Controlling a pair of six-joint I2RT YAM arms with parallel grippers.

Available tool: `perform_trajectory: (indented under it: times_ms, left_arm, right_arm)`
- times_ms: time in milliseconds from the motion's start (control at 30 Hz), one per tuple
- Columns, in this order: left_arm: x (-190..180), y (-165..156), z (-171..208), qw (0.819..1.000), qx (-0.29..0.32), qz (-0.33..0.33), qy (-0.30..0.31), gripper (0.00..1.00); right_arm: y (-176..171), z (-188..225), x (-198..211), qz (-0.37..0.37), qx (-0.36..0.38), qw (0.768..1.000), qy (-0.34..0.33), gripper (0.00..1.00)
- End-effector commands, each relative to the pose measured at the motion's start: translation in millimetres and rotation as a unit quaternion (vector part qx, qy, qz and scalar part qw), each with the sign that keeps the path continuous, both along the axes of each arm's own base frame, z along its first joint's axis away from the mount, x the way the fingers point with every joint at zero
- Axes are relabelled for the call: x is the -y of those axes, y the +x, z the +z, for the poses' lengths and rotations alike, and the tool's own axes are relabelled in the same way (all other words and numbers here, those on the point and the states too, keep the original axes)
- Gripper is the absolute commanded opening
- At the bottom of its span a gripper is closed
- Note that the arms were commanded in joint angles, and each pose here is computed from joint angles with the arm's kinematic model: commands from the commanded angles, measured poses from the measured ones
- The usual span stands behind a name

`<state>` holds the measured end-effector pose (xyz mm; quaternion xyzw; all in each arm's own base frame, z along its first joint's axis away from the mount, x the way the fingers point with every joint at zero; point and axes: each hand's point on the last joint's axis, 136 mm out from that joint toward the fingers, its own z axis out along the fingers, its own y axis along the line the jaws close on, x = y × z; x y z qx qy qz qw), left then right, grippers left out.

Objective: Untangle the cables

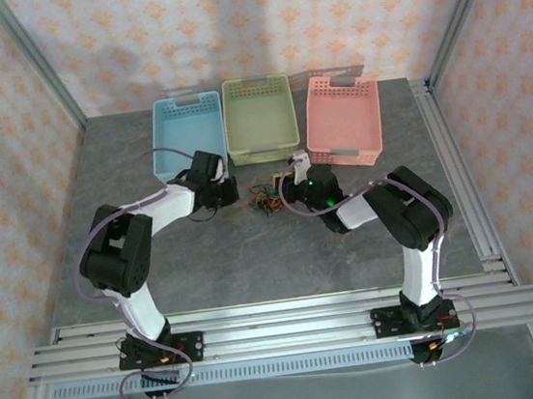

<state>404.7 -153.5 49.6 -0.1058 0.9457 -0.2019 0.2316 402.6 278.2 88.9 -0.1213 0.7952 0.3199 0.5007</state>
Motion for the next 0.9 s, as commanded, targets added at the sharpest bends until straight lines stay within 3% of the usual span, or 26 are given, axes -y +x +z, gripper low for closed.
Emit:
perform_trajectory:
  times_ms: [0, 233, 467, 867]
  left_arm:
    - [-59.4, 5.5, -5.2, 0.991, 0.000, 0.128, -0.025, 0.00]
    - [-101.7, -6.3, -0.5, 0.977, 0.022, 0.211, -0.027, 0.00]
    - [-120.7, -16.4, 7.4, 0.968, 0.039, 0.247, -0.006, 0.00]
    - [-185.2, -43.3, -8.4, 0.928, 0.026, 0.368, -0.051, 0.00]
  right_arm:
    - [14.5, 23.0, 39.1, -0.103, 0.047, 0.994, -0.013, 0.00]
    - [12.5, 38.0, 113.4, -0.275, 0.088, 0.957, -0.034, 0.00]
    - [8.6, 42.3, 137.2, -0.330, 0.098, 0.938, -0.039, 0.00]
    - [-1.9, 44.7, 188.5, -0.461, 0.105, 0.880, -0.054, 0.00]
